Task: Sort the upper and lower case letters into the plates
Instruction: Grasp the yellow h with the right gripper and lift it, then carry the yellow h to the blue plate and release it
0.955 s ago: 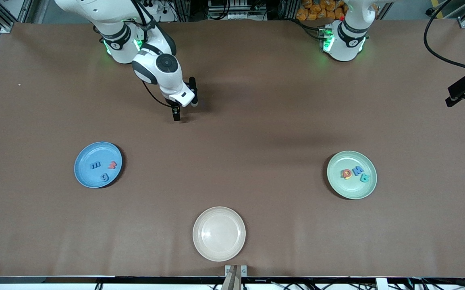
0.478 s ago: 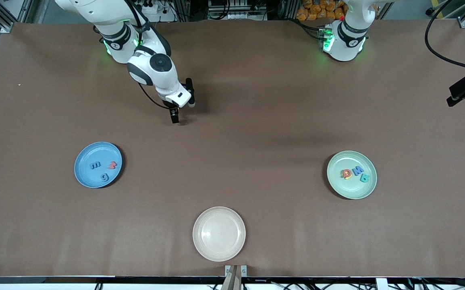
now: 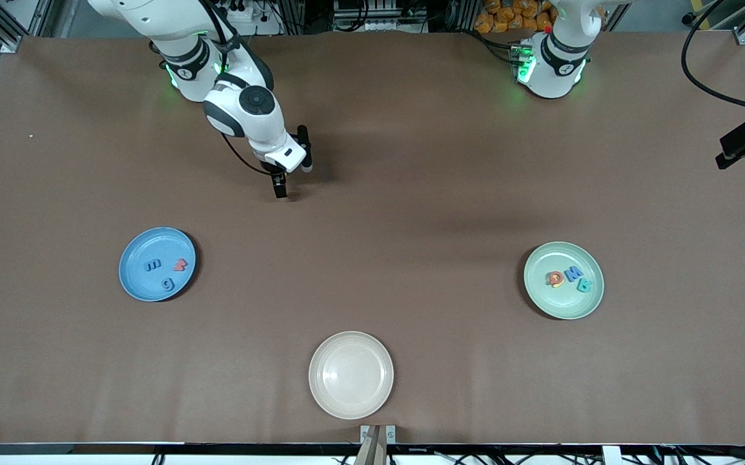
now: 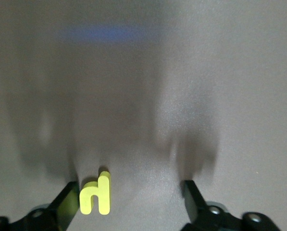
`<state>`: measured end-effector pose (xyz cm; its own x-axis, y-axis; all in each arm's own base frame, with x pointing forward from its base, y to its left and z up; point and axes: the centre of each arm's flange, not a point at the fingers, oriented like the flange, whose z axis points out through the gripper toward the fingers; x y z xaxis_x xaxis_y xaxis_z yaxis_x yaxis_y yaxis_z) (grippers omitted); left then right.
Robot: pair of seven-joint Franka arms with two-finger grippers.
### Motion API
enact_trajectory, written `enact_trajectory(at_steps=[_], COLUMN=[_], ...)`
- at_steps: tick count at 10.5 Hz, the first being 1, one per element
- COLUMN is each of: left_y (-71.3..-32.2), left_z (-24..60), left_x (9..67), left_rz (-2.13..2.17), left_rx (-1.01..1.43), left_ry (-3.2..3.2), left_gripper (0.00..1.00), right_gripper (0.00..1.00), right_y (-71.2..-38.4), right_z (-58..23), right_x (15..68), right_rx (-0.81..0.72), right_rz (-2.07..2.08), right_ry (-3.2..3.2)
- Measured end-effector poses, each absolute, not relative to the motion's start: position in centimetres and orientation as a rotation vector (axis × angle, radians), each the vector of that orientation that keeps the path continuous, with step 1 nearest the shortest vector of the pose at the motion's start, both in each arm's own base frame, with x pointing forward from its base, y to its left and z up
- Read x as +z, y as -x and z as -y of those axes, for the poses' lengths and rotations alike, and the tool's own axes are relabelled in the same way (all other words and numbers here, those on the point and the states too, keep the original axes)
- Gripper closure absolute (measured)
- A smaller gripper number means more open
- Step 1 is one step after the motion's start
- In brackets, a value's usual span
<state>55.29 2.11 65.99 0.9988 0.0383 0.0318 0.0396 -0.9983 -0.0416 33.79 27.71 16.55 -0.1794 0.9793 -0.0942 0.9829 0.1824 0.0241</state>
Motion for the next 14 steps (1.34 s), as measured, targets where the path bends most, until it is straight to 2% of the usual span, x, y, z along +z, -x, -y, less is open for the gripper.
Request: enact_trajectory(at_steps=[1,2,4,6,8,12,14], left_y=[-55.3,-55.3,-55.3,-55.3,-55.3,-55.3,-55.4], left_z=[-2.1,-2.1,-2.1,-2.1,-2.1,-2.1,-2.0], left_x=[66.0,66.0,66.0,66.0,65.9,65.8,65.8], left_rz=[0.060,0.060,0.060,0.060,0.060,0.059,0.058], left_rx=[-0.047,-0.047,-0.046,-0.046,-0.045,-0.042,-0.040], left_ry=[3.098,3.098,3.098,3.098,3.098,3.099,3.099], left_gripper=[0.00,0.00,0.00,0.00,0.00,0.00,0.00], right_gripper=[0.25,0.45,0.73,0.74,0.74,0.74,0.74], right_y=[-33.9,-33.9,-33.8,-34.1,-36.0,-44.6,-47.6], right_z=[-27.8,-27.8,-27.8,-27.5,-26.5,-21.0,-18.0], right_x=[16.9,17.2,17.5,17.7,18.4,21.8,23.2], right_rx=[-0.052,-0.045,-0.032,-0.028,0.007,0.122,0.172], right_rz=[-2.345,-2.354,-2.365,-2.355,-2.304,-2.032,-1.859], right_ry=[-1.946,-1.924,-1.890,-1.896,-1.936,-2.114,-2.237])
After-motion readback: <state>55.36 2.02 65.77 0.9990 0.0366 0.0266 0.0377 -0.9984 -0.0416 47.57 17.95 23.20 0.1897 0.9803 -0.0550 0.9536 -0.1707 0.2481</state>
